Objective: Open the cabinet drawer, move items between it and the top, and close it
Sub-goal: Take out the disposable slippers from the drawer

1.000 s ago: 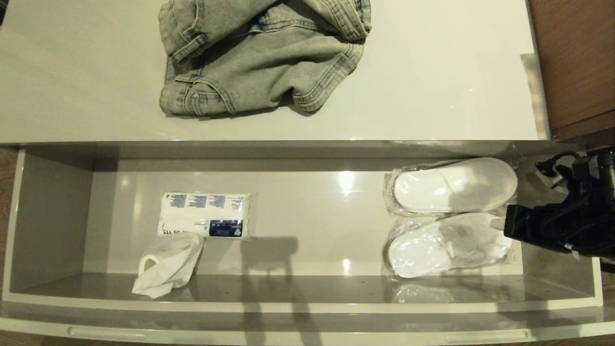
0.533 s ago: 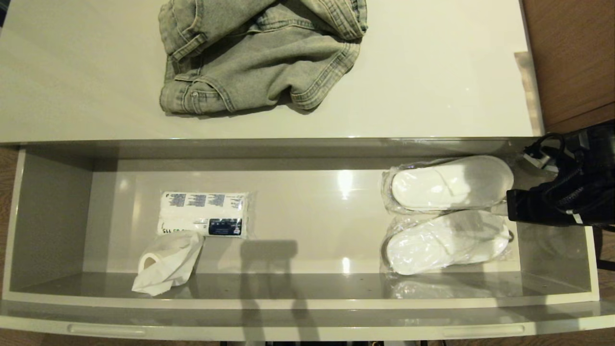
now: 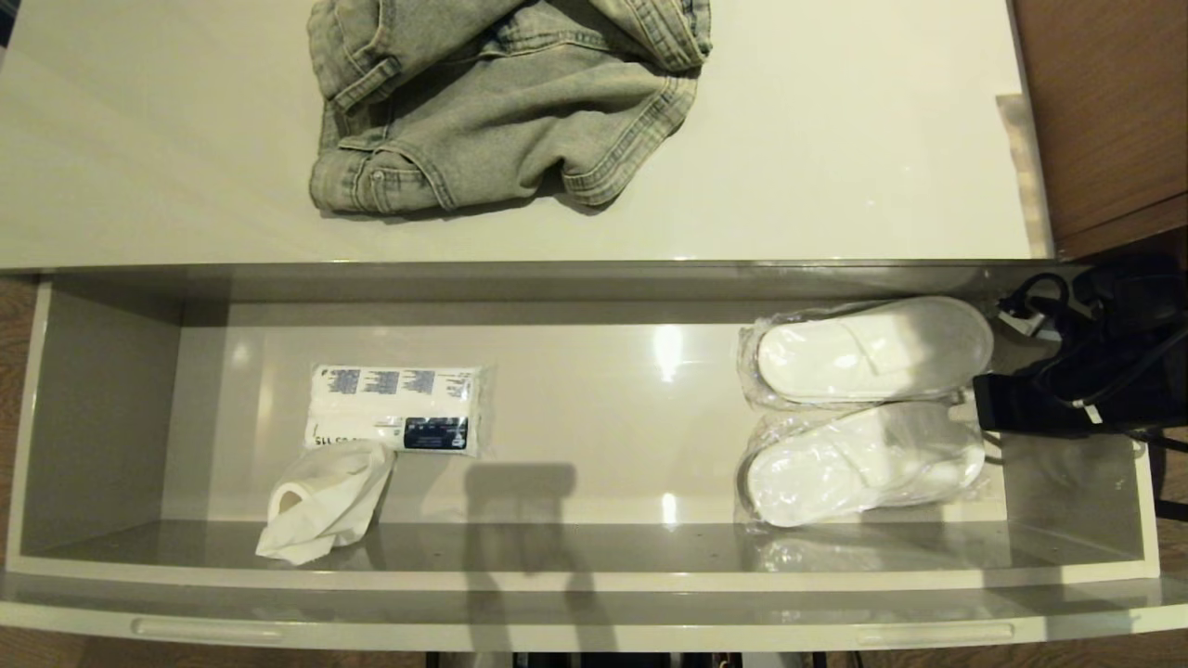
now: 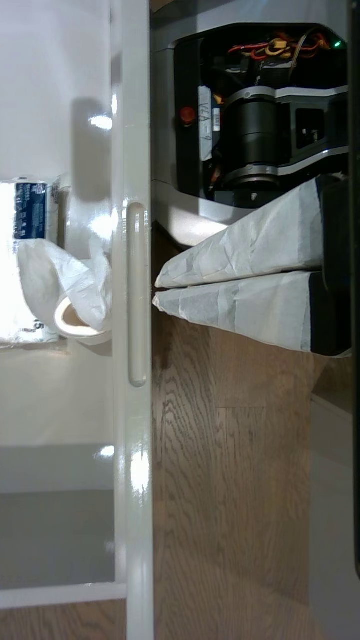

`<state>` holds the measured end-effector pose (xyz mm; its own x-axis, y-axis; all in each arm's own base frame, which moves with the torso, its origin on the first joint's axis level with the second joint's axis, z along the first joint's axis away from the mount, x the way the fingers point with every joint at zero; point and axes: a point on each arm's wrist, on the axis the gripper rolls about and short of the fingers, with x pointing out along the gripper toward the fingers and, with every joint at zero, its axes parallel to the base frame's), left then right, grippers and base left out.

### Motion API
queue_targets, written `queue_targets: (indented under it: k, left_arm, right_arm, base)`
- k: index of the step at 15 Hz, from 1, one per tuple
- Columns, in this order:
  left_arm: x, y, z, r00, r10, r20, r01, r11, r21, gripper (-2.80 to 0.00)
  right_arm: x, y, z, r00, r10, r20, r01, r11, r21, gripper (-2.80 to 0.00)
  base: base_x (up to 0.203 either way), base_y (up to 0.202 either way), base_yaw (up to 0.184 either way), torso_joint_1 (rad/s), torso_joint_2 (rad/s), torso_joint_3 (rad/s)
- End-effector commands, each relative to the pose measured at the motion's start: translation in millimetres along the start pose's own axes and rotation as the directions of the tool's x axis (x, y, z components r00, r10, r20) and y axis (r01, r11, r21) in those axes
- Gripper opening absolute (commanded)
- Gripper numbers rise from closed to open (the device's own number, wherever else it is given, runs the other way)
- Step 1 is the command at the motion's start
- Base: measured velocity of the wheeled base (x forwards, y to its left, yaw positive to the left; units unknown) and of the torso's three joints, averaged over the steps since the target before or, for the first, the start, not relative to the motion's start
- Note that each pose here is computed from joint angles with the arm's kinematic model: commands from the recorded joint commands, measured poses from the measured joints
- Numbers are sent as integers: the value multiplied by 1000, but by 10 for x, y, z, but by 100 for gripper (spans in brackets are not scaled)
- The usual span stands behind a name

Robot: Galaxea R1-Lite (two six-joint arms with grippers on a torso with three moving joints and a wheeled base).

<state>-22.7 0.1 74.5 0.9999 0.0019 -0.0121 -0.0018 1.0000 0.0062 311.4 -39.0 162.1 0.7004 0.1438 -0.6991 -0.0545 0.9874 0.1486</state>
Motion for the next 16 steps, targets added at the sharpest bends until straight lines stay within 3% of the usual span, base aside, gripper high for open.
queue_targets:
  k: [1,5,7,12,14,16]
  left_arm:
    - [0,0,-3,1000,0,-1,0,1000,0,-280]
    - [0,0,0,1000,0,0,0,1000,0,-280]
    - [1,0,-4,1000,0,-2,0,1000,0,-280]
    - [0,0,0,1000,0,0,0,1000,0,-280]
    - [1,0,-5,1000,0,-2,0,1000,0,-280]
    - [0,0,-1,1000,0,0,0,1000,0,-280]
  right_arm:
    - [-252,174,-86,999,23,27,-23,999,-32,-280]
    - [-699,486,-222,997,65,51,-60,994,-95,-280]
    - [-734,646,-340,995,101,-18,-102,986,-131,-280]
    - [-523,745,-369,986,124,-113,-140,979,-148,-280]
    - [-225,754,-342,977,125,-173,-151,978,-146,-280]
    - [-28,779,-271,975,141,-171,-169,972,-161,-280]
  base:
    - [0,0,0,0,0,0]
    - [0,0,0,0,0,0]
    - [0,0,0,0,0,0]
    - [0,0,0,0,0,0]
    - [0,0,0,0,0,0]
    - [0,0,0,0,0,0]
